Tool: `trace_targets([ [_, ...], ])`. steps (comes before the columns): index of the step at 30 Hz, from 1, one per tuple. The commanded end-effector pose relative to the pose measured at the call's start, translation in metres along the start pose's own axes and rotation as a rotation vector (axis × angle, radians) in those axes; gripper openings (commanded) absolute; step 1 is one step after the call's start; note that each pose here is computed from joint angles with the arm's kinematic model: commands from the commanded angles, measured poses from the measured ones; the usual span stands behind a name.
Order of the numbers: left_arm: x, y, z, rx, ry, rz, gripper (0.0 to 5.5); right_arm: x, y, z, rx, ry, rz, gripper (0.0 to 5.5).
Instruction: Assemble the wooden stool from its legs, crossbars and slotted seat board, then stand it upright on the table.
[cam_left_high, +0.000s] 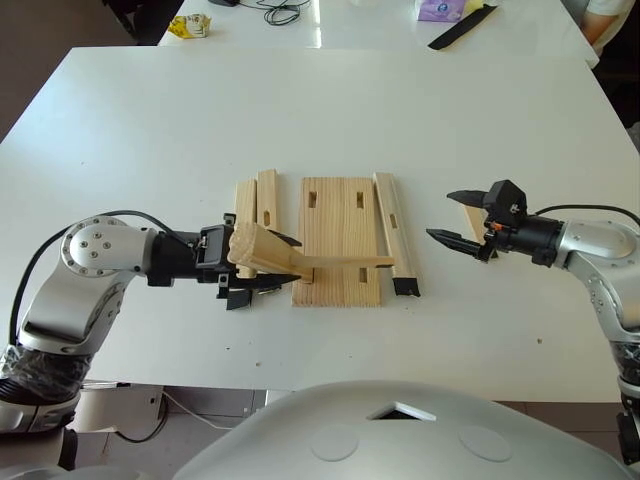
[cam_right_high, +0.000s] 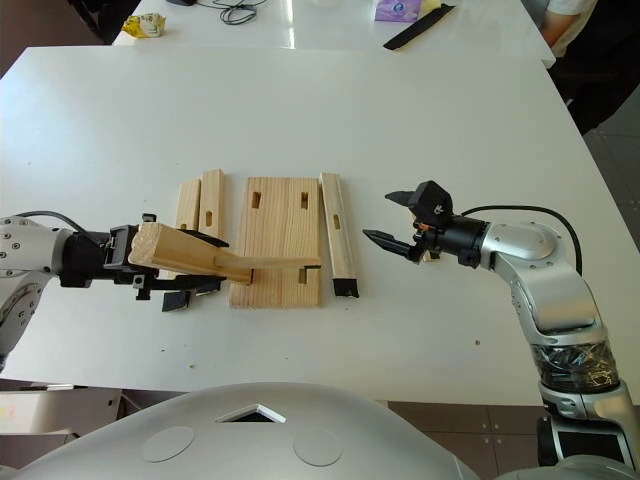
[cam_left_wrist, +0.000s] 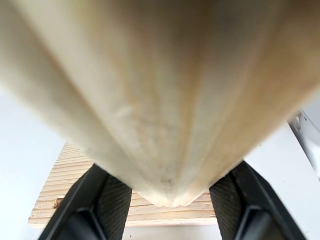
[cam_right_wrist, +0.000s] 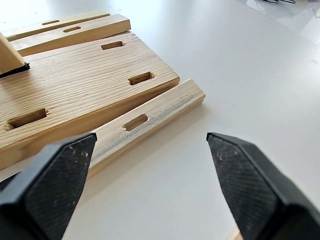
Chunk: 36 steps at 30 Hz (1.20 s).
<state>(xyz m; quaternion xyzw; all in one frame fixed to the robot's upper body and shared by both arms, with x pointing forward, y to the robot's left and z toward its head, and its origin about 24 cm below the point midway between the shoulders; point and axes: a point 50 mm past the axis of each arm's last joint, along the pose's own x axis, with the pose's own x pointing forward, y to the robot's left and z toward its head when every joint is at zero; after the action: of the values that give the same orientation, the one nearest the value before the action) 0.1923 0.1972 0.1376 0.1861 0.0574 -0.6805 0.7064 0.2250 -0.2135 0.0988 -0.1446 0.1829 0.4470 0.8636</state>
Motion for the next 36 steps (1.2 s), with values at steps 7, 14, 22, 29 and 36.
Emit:
trace_targets([
  [7, 0.015, -0.011, -0.016, -0.096, 0.018, -0.040, 2.06, 0.003, 0.002, 0.003, -0.015, 0.014, 0.039, 4.07],
  [14, 0.021, -0.024, -0.024, -0.122, 0.022, -0.031, 2.06, 0.003, 0.001, 0.003, -0.019, 0.021, 0.056, 4.07],
  [22, 0.018, -0.013, -0.036, -0.167, 0.125, 0.051, 2.78, 0.002, 0.003, 0.002, -0.012, 0.021, 0.053, 4.07],
  [29, 0.008, -0.016, -0.047, -0.123, 0.199, 0.086, 3.83, 0.003, 0.006, 0.000, 0.001, 0.020, 0.047, 4.07],
  [36, -0.036, -0.014, -0.040, -0.193, 0.200, 0.316, 4.18, -0.010, 0.007, -0.007, 0.027, 0.026, -0.019, 4.07],
])
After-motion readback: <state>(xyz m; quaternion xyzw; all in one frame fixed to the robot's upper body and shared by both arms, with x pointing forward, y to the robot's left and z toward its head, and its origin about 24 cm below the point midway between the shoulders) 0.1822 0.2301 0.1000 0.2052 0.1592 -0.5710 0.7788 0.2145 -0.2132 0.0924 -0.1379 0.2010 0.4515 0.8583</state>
